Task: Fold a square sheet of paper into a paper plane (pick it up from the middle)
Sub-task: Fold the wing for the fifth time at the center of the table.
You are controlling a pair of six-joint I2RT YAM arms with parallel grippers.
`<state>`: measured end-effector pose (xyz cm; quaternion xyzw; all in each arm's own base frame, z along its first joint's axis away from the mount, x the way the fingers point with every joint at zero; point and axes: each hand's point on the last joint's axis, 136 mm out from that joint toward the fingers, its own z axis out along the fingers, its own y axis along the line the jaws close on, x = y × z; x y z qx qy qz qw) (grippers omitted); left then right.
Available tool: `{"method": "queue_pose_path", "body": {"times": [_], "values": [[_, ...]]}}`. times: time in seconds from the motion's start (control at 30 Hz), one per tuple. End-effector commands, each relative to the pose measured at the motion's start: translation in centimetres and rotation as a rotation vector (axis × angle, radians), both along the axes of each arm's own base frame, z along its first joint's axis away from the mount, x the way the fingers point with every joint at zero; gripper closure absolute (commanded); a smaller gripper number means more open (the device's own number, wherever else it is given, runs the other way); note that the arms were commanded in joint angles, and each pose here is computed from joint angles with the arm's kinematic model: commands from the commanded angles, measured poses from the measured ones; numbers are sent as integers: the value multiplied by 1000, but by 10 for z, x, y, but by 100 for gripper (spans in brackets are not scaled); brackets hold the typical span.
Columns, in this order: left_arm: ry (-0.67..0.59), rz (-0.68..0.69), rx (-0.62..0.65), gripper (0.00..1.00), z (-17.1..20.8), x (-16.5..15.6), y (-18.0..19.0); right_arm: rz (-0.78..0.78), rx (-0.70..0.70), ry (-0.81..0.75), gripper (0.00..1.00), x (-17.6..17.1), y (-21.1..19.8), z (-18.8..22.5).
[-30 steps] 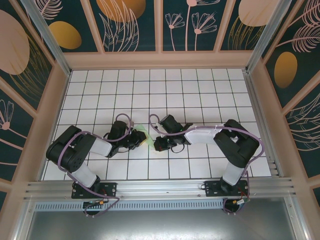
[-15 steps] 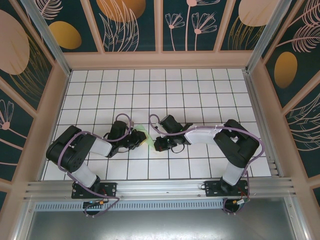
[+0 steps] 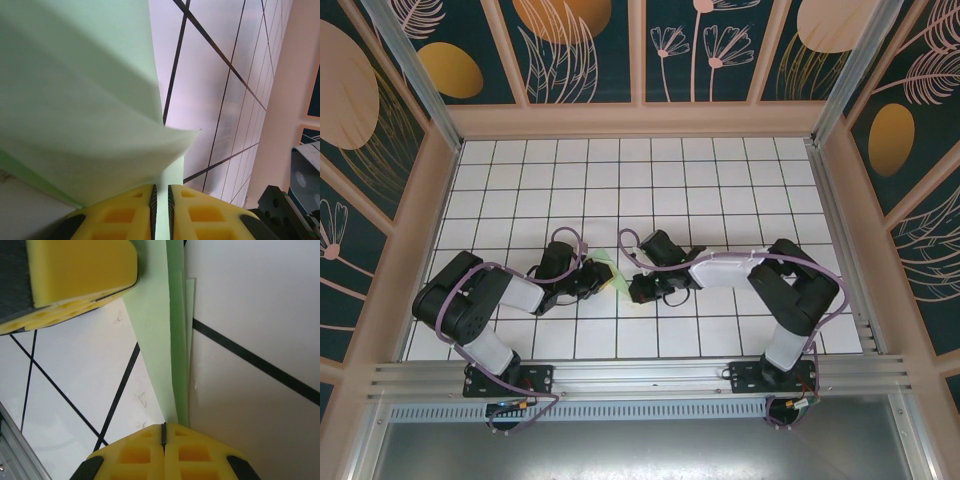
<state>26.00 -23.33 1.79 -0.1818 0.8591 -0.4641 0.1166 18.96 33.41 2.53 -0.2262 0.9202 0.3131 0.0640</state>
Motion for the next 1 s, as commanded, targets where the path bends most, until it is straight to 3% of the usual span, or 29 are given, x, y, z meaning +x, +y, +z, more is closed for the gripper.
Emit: {"method": "queue_pose_path", "body": {"times": [0.0, 0.5, 0.73, 0.97], "values": [[155, 70, 224, 82, -60, -25, 38, 6, -13, 35, 100, -10, -9, 5], [154, 71, 224, 82, -61, -25, 39, -26, -165, 88, 100, -20, -38, -41], [152, 67, 220, 82, -59, -24, 37, -35, 107, -41, 100, 6, 9, 36], [135, 56, 207, 82, -53, -20, 33, -46, 99, -32, 100, 22, 25, 19]]}}
